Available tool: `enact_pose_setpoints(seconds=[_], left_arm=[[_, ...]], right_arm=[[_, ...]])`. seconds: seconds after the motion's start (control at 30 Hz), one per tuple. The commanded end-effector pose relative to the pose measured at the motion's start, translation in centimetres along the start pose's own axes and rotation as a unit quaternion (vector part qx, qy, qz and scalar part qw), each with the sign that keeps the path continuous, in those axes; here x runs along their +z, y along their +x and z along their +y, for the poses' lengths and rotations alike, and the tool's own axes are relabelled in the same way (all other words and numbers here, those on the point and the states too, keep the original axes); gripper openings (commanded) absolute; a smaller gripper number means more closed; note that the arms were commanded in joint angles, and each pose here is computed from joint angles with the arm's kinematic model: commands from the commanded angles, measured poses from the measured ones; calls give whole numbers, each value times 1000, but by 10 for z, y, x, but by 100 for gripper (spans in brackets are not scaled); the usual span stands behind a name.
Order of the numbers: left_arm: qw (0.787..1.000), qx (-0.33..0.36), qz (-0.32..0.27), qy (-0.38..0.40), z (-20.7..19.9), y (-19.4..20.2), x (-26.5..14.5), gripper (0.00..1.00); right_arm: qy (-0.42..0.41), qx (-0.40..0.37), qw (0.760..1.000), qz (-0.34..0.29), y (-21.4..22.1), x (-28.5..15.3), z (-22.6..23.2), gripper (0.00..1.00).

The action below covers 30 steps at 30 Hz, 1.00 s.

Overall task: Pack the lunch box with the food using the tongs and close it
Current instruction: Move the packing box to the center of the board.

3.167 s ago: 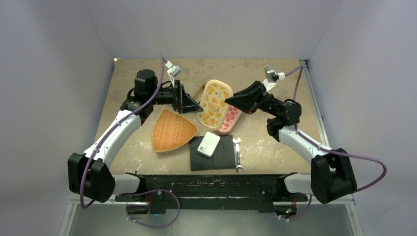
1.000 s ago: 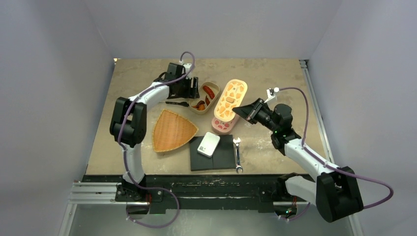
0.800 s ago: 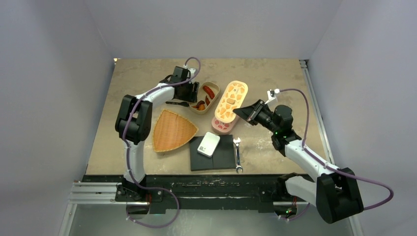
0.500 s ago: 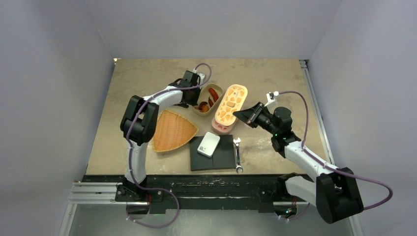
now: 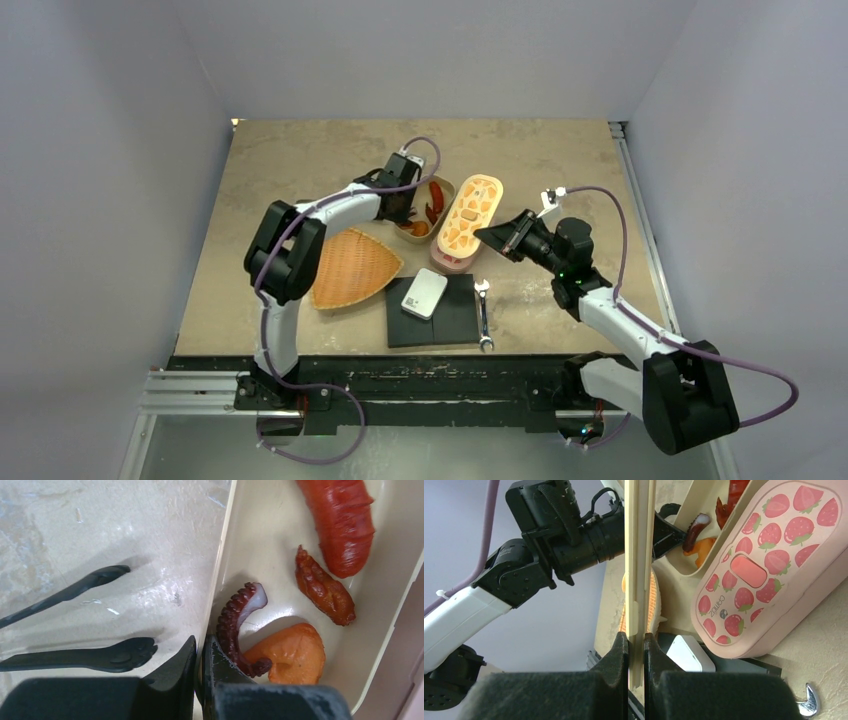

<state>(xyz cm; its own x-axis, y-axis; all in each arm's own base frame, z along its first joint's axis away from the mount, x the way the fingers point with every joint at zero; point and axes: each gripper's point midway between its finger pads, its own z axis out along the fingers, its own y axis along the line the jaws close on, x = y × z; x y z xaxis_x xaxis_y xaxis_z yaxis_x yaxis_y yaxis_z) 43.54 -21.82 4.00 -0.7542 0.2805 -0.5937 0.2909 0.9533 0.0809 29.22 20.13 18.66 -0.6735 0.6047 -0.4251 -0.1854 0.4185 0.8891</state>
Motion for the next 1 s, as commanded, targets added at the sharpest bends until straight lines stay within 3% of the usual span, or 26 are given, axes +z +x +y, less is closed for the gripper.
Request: enact_pose_setpoints(seconds=[0.0,0.17,0.4,0.5,0.7,0.97], left_arm=[[997,-67,-19,-26,29,-23,-14,0],[990,-138,-1,-19,27,-2,-18,0],[964,-262,-35,18,15,11,-34,2],[960,-269,-29,68,-7,11,-39,11],[952,-273,-34,134,-23,12,-63,43],[956,-242,-69,150,23,-4,-106,57]], right_arm=[[-23,-22,999,-15,-11,1,15,0],[-19,-16,999,-20,-15,6,11,0],[-8,-14,1000,-10,-16,21,1,0],[-11,-19,1000,3,-16,30,2,0],[-28,-28,999,19,-20,50,15,0],[-45,-45,995,82,-11,79,21,0]])
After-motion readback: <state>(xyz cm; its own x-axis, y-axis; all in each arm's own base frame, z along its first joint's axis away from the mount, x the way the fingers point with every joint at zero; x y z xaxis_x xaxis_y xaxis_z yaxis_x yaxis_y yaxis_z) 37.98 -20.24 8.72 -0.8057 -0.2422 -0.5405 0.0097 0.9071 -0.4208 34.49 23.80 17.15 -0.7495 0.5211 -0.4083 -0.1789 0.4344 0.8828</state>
